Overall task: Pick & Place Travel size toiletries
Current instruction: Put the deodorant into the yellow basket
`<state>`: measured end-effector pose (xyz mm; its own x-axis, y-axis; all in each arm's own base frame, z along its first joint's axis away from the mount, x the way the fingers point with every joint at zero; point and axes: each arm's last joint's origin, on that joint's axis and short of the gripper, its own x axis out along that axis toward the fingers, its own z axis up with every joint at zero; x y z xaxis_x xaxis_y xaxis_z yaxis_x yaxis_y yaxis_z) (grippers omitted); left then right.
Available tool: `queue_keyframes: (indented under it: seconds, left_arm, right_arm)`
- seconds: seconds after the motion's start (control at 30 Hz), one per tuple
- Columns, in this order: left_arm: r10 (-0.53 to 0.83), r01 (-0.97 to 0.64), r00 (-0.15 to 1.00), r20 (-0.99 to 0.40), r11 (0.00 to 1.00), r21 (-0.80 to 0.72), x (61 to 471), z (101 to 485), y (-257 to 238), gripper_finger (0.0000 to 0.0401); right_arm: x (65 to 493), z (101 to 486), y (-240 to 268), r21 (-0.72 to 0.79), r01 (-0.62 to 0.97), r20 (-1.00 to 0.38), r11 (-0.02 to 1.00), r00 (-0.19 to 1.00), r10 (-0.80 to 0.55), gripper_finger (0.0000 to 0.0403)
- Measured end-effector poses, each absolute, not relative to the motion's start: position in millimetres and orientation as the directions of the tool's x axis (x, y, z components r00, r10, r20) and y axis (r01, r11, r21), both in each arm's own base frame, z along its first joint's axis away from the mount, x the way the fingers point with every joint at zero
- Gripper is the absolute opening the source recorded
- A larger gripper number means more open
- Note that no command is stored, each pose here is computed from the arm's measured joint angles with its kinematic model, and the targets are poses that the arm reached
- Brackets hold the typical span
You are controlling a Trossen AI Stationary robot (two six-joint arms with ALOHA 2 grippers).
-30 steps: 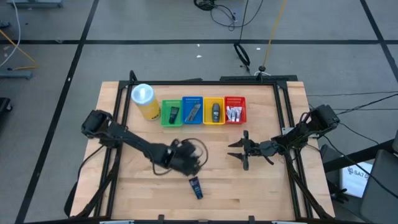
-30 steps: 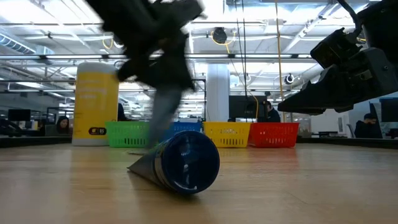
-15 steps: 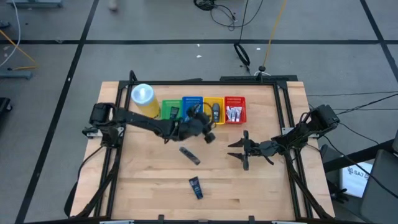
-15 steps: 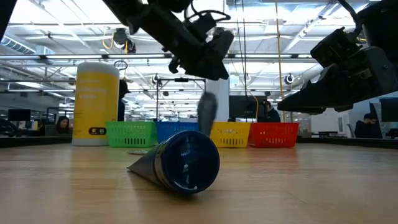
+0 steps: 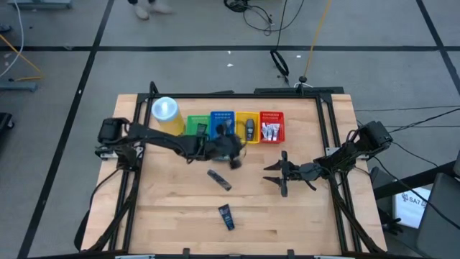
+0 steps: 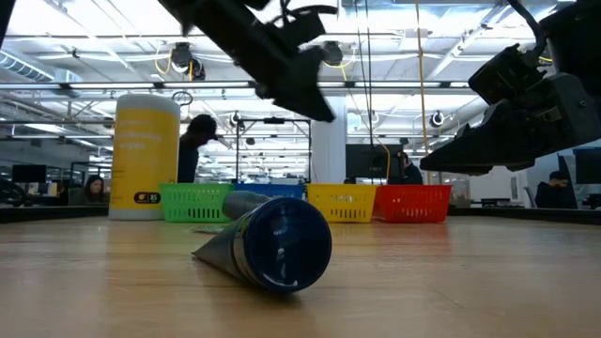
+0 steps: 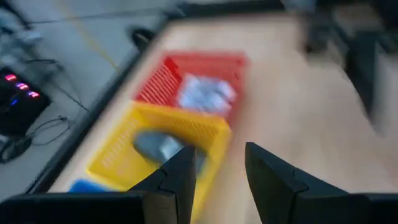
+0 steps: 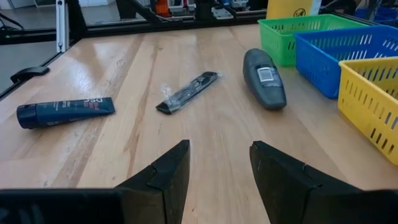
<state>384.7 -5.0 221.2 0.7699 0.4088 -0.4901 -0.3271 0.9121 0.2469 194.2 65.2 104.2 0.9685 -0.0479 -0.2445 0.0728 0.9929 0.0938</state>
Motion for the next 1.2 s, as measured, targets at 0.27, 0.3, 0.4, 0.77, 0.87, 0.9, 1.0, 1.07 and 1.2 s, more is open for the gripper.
queue_keyframes:
  seconds: [0.27, 0.3, 0.4, 0.77, 0.87, 0.9, 1.0, 1.07, 1.2]
  left_arm:
    - [0.206, -0.021, 0.495, -0.844, 0.974, 0.226, 346, 197, -27, 0.0151]
    - [0.202, -0.011, 0.461, -0.864, 0.975, 0.222, 343, 196, -26, 0.0162]
    - [0.201, 0.012, 0.427, -0.882, 0.974, 0.228, 339, 190, -22, 0.0207]
    - [0.171, -0.053, 0.455, -0.874, 0.985, 0.166, 326, 152, 5, 0.0300]
    - [0.153, -0.068, 0.472, -0.868, 0.988, 0.137, 324, 147, 7, 0.0267]
    - [0.147, -0.070, 0.472, -0.869, 0.989, 0.129, 323, 145, 6, 0.0254]
    - [0.133, -0.080, 0.490, -0.861, 0.991, 0.108, 325, 141, 6, 0.0217]
    - [0.132, -0.109, 0.497, -0.858, 0.990, 0.089, 326, 141, 5, 0.0197]
    - [0.130, -0.184, 0.578, -0.805, 0.983, 0.026, 333, 146, 4, 0.0175]
  right_arm:
    - [194, 103, 65, 0.103, 0.077, -0.253, 0.992, 0.966, -0.049, 0.0160]
    - [194, 103, 65, 0.103, 0.077, -0.254, 0.992, 0.966, -0.049, 0.0160]
    - [194, 103, 65, 0.103, 0.078, -0.256, 0.992, 0.965, -0.049, 0.0160]
    - [194, 103, 65, 0.108, 0.078, -0.252, 0.991, 0.966, -0.049, 0.0160]
    - [194, 104, 65, 0.108, 0.078, -0.251, 0.991, 0.967, -0.049, 0.0160]
    - [194, 104, 65, 0.108, 0.078, -0.251, 0.991, 0.967, -0.049, 0.0160]
    - [194, 104, 65, 0.108, 0.078, -0.251, 0.991, 0.967, -0.049, 0.0160]
    - [194, 104, 65, 0.108, 0.078, -0.251, 0.991, 0.967, -0.049, 0.0160]
    - [194, 104, 65, 0.108, 0.078, -0.251, 0.991, 0.967, -0.049, 0.0160]
